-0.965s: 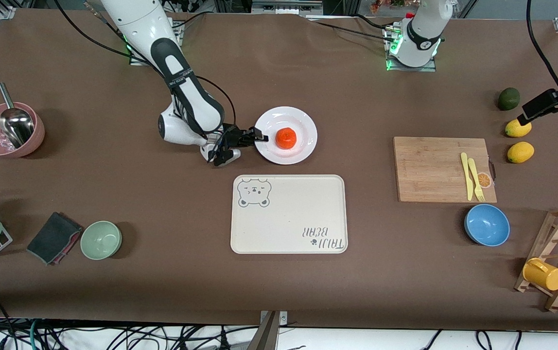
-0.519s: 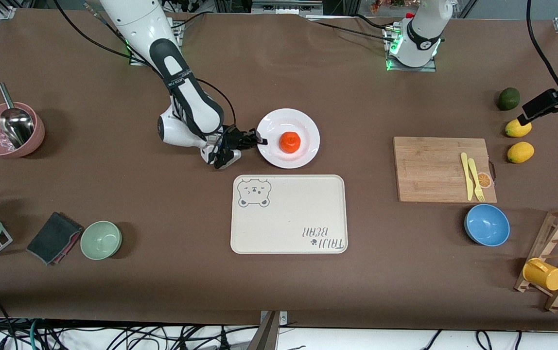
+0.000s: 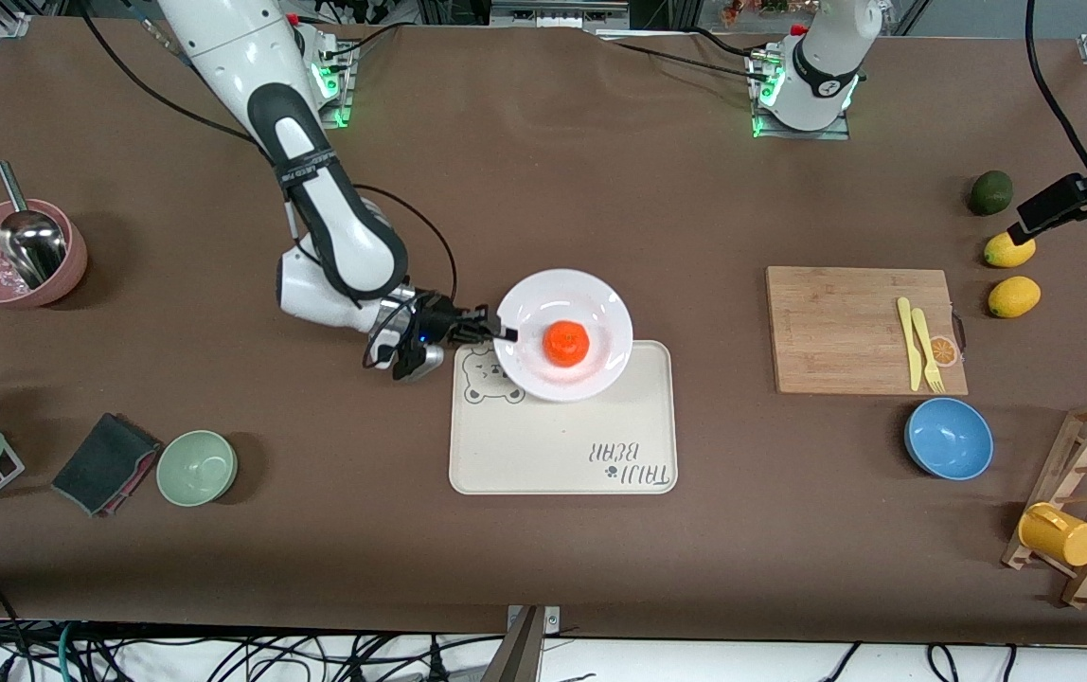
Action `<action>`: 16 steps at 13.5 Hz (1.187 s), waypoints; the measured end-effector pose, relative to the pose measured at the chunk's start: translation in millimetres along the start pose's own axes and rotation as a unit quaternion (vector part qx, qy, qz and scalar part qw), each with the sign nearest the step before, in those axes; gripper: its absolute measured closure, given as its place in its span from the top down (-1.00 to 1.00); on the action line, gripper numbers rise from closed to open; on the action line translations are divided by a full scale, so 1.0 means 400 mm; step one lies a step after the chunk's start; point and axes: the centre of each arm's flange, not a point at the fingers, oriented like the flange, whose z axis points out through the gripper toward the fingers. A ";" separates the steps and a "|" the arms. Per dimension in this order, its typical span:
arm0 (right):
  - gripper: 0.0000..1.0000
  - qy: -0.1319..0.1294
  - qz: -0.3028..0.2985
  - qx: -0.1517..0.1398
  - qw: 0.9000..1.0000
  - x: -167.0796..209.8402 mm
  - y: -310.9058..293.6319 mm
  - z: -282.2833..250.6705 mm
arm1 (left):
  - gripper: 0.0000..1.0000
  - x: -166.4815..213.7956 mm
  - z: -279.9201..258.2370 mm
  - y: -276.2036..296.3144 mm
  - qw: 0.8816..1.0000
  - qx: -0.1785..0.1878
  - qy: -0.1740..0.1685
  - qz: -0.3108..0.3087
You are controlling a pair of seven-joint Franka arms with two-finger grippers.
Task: Place orange and plate with both arms
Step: 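Slide the plate with the orange onto the bear tray, then open the right gripper and release the plate rim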
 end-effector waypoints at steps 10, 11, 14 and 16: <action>-0.92 0.016 0.037 -0.015 0.999 0.091 0.053 0.172 | 1.00 0.001 0.000 0.000 1.000 0.000 0.000 0.000; -0.91 0.014 0.036 -0.024 0.999 0.073 0.058 0.198 | 1.00 0.001 0.000 -0.001 1.000 0.000 0.000 0.000; -0.37 0.017 0.031 -0.025 0.999 0.076 0.051 0.206 | 1.00 0.002 -0.001 -0.006 1.000 0.000 0.000 -0.002; 0.08 0.016 0.001 -0.042 0.999 0.104 0.043 0.183 | 1.00 0.002 -0.001 -0.007 1.000 0.000 0.000 -0.003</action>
